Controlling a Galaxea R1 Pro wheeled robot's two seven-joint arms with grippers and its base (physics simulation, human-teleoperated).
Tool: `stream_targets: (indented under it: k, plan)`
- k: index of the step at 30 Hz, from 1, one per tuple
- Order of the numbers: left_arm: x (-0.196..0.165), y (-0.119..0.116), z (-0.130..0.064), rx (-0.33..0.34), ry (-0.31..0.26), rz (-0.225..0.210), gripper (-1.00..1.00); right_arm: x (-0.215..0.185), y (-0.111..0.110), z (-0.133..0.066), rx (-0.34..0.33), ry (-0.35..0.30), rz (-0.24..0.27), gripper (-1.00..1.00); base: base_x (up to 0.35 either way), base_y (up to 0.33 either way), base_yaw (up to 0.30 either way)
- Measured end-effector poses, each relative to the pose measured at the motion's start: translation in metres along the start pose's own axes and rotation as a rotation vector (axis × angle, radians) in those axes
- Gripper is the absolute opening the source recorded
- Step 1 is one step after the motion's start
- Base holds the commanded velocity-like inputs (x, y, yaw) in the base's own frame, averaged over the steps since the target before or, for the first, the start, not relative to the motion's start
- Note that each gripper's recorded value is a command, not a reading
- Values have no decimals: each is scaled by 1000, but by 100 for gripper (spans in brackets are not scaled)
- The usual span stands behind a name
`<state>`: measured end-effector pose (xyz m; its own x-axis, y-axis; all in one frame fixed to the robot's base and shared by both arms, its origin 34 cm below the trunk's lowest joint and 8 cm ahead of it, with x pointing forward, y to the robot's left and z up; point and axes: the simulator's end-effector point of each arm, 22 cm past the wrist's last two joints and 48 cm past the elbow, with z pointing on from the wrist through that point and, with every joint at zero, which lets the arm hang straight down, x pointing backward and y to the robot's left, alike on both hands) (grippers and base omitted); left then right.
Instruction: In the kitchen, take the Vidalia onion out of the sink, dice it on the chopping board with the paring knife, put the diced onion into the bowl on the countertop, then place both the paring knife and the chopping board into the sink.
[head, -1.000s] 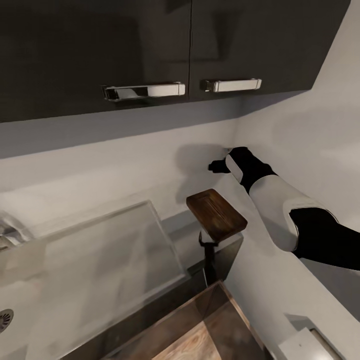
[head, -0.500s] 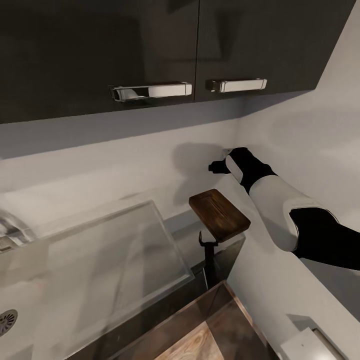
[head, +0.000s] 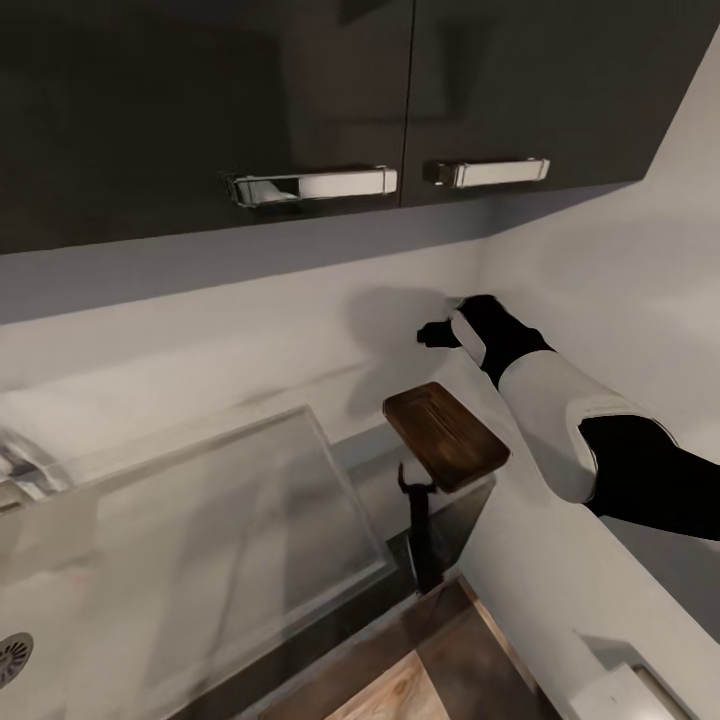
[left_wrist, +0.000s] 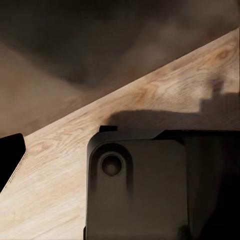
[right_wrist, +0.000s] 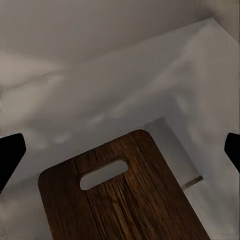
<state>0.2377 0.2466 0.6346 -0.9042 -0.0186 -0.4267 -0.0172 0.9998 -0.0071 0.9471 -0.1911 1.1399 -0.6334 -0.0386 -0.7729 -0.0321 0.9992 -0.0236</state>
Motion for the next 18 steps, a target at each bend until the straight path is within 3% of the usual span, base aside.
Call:
stream_targets:
  k: [6,18]
  plan:
    - [0,0,0,1,0,0,100,0,0,0,0,0,0,100,175,49,0]
    - [0,-1,0,1,0,0,100,6,0,3,1,14,-1,100,81,-27,0]
